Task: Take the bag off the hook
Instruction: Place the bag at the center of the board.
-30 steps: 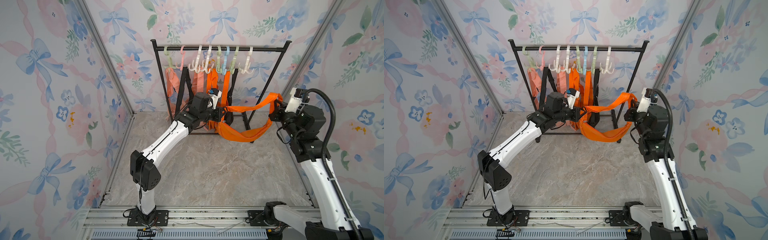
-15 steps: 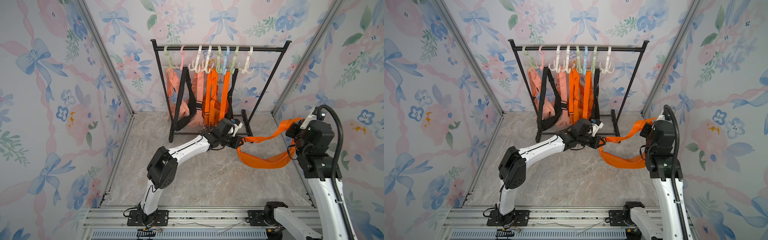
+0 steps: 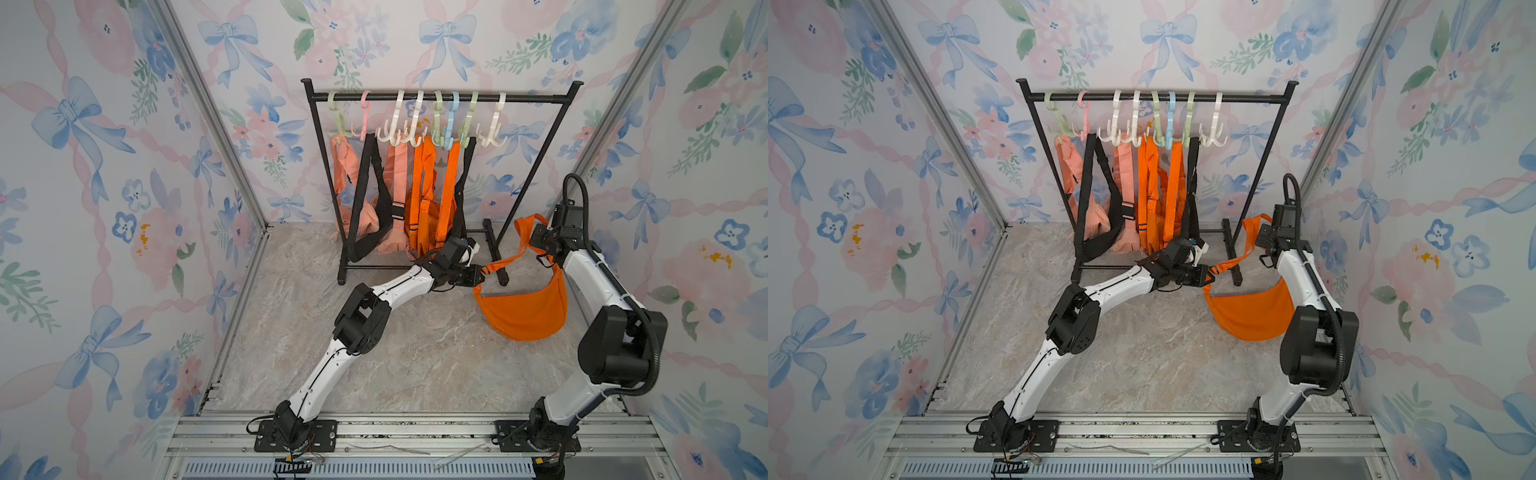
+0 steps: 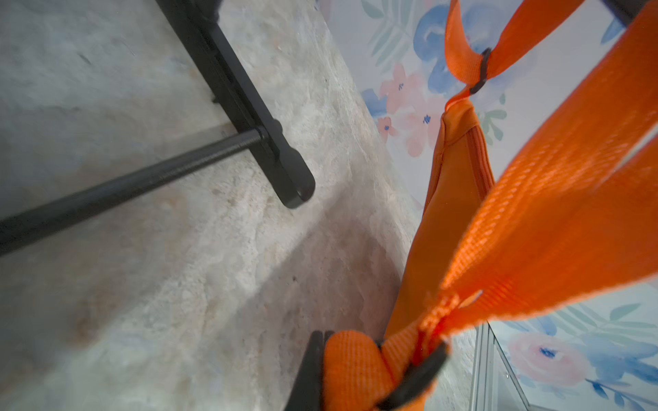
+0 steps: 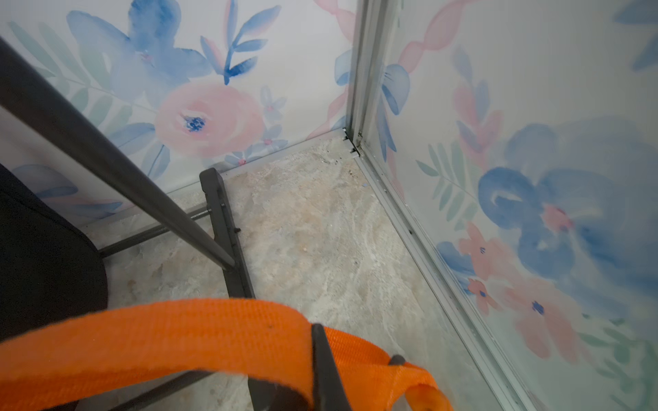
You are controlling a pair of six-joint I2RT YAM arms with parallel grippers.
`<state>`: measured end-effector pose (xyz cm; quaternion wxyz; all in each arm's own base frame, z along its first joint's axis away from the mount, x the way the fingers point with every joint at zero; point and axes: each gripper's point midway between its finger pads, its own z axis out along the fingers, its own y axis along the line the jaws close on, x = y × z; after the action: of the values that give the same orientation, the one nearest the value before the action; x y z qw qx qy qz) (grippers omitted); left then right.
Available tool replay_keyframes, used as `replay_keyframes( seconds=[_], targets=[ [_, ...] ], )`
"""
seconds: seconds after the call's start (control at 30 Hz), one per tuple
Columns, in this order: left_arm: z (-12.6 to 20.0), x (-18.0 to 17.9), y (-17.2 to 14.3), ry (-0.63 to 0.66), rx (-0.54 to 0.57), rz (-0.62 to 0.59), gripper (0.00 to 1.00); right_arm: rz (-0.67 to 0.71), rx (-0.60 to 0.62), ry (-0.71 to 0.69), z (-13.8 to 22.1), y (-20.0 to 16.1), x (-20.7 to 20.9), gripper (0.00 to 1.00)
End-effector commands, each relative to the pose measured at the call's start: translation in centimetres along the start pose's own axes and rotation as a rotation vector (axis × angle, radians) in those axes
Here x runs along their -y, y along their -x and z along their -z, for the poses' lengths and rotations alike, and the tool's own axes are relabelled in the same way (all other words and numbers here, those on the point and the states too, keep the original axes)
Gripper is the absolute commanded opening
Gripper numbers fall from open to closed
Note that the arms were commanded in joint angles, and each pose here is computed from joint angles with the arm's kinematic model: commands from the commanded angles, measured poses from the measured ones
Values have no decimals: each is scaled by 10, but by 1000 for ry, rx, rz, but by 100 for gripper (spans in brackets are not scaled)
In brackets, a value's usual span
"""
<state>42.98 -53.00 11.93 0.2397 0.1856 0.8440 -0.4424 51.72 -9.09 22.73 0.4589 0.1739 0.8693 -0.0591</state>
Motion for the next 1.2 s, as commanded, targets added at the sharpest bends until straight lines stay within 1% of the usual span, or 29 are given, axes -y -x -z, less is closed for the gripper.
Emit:
replay_keyframes(
  seconds=[0.0,0.1,0.13,0.2,0.23,0.27,0.33,0.37,0.53,0.7,0.83,0.9,1.0,1.1,1.17],
  targets=[
    [1,-20,23,24,47,42,9,11,8,70,-19,16,-17,2],
    [1,-33,32,30,63,68,15,9,-10,64,-37,15,-17,2],
    [1,-35,34,31,65,71,21,7,-12,67,-41,16,-18,3],
    [4,-35,38,32,75,71,54,1,-12,67,-45,17,-17,6],
    [5,-34,38,30,75,66,68,-3,-11,65,-46,17,-15,9],
    [6,-32,40,27,77,63,80,-8,-11,63,-46,18,-13,13],
    [9,-28,41,26,77,59,94,-24,-11,65,-45,19,-9,18],
    [10,-26,40,21,73,56,98,-29,-13,67,-43,18,-8,22],
    [19,-10,32,19,56,32,98,-39,-13,66,-27,11,-2,41],
    [35,6,24,31,44,0,98,-68,17,53,0,16,8,48],
    [55,20,21,45,51,-34,98,-68,67,77,35,30,1,55],
    [66,25,21,57,58,-44,98,-58,105,96,58,39,-7,58],
    [88,31,25,84,88,-68,98,-18,171,145,92,51,-30,60],
    [115,36,35,111,142,-92,98,48,229,214,120,59,-64,63],
    [134,39,42,121,186,-105,98,78,264,297,135,63,-92,64]
  ],
)
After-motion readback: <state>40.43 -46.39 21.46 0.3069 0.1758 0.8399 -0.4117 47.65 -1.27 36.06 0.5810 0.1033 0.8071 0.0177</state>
